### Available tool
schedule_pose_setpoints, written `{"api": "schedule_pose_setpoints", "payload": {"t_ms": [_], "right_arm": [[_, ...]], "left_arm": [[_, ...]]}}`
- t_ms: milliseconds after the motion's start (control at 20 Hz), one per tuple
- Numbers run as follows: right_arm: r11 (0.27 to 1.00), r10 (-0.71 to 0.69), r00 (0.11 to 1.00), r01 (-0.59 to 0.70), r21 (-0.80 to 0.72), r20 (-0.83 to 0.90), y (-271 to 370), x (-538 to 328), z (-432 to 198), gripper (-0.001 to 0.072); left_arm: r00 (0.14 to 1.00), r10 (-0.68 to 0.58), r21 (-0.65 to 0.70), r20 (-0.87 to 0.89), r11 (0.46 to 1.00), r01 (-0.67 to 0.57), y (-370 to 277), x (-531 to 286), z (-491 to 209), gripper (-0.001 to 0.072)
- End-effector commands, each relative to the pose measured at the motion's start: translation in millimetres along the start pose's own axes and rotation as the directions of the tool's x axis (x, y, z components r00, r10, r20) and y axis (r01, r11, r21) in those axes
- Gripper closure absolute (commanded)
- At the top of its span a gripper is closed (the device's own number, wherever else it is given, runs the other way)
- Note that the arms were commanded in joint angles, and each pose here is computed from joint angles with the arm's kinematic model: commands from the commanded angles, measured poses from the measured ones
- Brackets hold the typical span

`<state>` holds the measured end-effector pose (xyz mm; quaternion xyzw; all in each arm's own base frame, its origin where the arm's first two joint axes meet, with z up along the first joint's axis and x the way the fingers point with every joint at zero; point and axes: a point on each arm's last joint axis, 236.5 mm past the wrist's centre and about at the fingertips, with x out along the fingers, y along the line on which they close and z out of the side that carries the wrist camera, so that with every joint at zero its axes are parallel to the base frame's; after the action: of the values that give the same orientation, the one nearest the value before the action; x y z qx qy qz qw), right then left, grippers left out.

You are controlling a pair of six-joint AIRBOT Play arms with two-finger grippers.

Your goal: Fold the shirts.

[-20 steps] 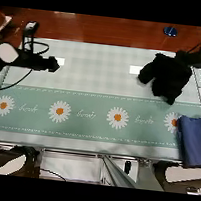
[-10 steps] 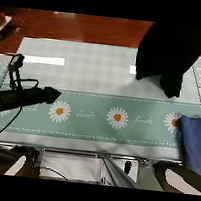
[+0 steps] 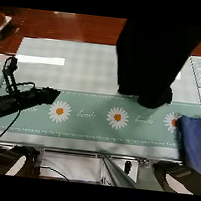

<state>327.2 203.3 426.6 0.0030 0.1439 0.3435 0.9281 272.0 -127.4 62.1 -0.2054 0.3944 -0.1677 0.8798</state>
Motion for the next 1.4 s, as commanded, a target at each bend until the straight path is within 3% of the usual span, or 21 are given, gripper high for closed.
{"api": "schedule_pose_setpoints", "payload": {"t_ms": [0, 150, 200, 300, 550, 650, 850, 950, 1050, 1150, 1250, 1350], "right_arm": [[0.982, 0.187, 0.964, -0.177, 0.072, -0.189, 64.8, 50.4, -71.1, 0.0687], [0.945, 0.313, 0.907, -0.267, 0.19, -0.281, 106.7, 104.7, -134.7, 0.0687], [0.941, 0.321, 0.885, -0.26, 0.216, -0.337, 111.6, 122.4, -163.6, 0.0687], [0.927, 0.335, 0.832, -0.207, 0.313, -0.442, 119.0, 155.0, -228.1, 0.0687], [0.884, 0.375, 0.734, -0.099, 0.458, -0.566, 131.9, 209.9, -338.2, 0.0678], [0.87, 0.364, 0.743, -0.056, 0.491, -0.561, 110.4, 217.0, -338.3, 0.0305], [0.866, 0.224, 0.822, 0.079, 0.494, -0.523, -24.2, 171.3, -273.2, 0.0304], [0.854, 0.0, 0.833, 0.288, 0.433, -0.553, -127.2, 104.9, -259.5, 0.0305], [0.763, -0.218, 0.748, 0.531, 0.369, -0.626, -209.2, 23.1, -279.2, 0.0305], [0.611, -0.291, 0.676, 0.676, 0.412, -0.677, -249.0, -41.1, -324.6, 0.0305], [0.481, -0.282, 0.657, 0.727, 0.489, -0.699, -256.9, -72.2, -373.6, 0.0306], [0.403, -0.233, 0.695, 0.705, 0.583, -0.68, -247.4, -73.7, -410.3, 0.0306]], "left_arm": [[0.996, 0.021, 0.025, 0.087, 0.999, -0.023, 5.1, -1.3, 20.0, 0.0202], [0.992, 0.081, 0.092, 0.101, 0.992, -0.091, 19.3, -2.5, 23.4, 0.0202], [0.987, 0.125, 0.129, 0.103, 0.982, -0.137, 29.6, -4.1, 23.8, 0.0202], [0.977, 0.195, 0.045, 0.084, 0.979, -0.199, 49.7, -7.7, 20.8, 0.0202], [0.979, 0.203, -0.01, -0.011, 0.979, -0.203, 54.1, -8.1, -0.8, 0.0202], [0.982, 0.188, -0.026, -0.034, 0.982, -0.189, 50.7, -7.1, -6.2, 0.0202], [0.975, 0.192, -0.027, -0.111, 0.98, -0.196, 51.6, -8.7, -24.5, 0.0201], [0.951, 0.172, -0.04, -0.256, 0.981, -0.189, 47.8, -12.2, -58.6, 0.0202], [0.919, 0.066, -0.098, -0.388, 0.989, -0.113, 30.9, -7.9, -98.0, 0.0202], [0.9, -0.02, -0.199, -0.435, 0.977, -0.074, 26.4, 8.0, -128.0, 0.0202], [0.88, -0.131, -0.296, -0.456, 0.955, -0.012, 16.1, 24.6, -151.2, 0.0201], [0.889, -0.203, -0.343, -0.411, 0.938, 0.055, 8.4, 44.0, -153.5, 0.0201]]}}
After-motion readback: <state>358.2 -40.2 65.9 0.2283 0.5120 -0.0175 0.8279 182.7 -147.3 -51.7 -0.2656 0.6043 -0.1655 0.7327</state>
